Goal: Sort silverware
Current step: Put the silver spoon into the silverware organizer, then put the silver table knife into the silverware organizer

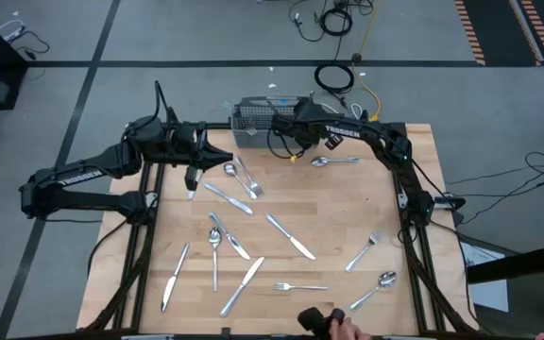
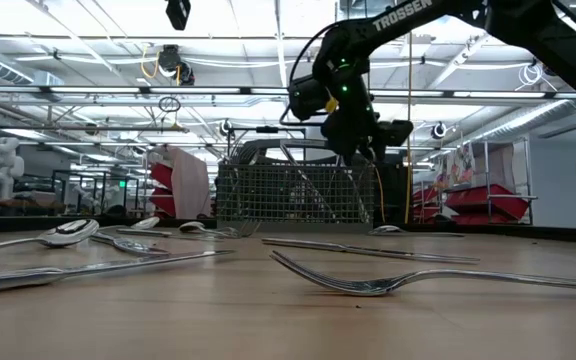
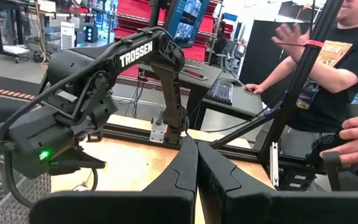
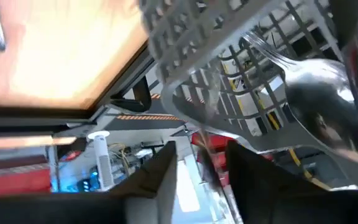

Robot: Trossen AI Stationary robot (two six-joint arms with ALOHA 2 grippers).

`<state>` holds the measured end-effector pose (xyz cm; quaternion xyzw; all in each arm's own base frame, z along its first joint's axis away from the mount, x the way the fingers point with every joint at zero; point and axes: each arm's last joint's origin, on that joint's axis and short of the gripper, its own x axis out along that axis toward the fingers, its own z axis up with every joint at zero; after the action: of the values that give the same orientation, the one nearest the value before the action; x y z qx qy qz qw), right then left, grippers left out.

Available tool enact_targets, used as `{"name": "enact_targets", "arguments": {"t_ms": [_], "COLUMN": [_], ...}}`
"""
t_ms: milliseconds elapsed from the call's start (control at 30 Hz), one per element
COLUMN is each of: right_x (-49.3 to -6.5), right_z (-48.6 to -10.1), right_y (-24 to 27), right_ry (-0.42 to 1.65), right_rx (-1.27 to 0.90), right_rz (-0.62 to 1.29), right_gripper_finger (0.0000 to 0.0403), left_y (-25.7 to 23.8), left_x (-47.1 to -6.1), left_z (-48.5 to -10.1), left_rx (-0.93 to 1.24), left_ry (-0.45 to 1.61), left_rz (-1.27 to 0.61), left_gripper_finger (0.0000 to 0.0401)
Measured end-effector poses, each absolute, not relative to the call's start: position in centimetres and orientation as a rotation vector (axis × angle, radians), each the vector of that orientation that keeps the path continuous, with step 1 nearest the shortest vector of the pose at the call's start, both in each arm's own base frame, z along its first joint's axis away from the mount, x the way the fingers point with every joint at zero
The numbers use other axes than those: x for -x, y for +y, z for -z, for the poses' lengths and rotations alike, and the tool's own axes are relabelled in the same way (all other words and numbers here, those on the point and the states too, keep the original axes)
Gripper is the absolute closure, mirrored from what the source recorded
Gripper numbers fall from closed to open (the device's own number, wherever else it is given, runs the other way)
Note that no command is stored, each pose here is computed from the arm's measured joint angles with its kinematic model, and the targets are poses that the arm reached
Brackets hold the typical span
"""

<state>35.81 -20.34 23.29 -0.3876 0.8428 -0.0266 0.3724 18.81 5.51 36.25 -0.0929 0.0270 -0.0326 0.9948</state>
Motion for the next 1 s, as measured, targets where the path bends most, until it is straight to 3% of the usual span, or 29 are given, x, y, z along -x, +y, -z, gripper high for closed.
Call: {"name": "enact_targets", "arguments": {"t_ms": [333, 467, 567, 833, 1000], "right_x": [-36.1, -34.5, -32.1, -23.1, -22.2], "right_z": [-30.0, -35.8, -41.0, -49.3, -50.1], "right_y": [-19.3, -18.1, -16.8, -10.5, -6.9], "right_ry": [1.891, 1.727, 1.487, 0.929, 0.848], "right_rx": [0.852, 0.764, 0.599, 0.021, -0.091], "right_rz": [0.396, 0.548, 0.646, 0.597, 0.447], "right_gripper_finger": [0.0191, 0.0187, 0.0189, 0.018, 0.0177], "left_y": [5.5, 5.5, 5.3, 4.4, 4.7], "left_x": [-18.8, -18.8, -19.1, -21.9, -26.0], "left_z": [-36.3, -35.6, -34.3, -30.1, -27.4], "left_rx": [0.141, 0.11, 0.097, -0.001, -0.044], "left_ry": [0.048, 0.113, 0.233, 0.516, 0.533], "left_rz": [0.067, 0.071, 0.1, 0.177, 0.214], "left_gripper_finger": [0.0393, 0.0393, 0.0393, 0.0393, 0.0393]}}
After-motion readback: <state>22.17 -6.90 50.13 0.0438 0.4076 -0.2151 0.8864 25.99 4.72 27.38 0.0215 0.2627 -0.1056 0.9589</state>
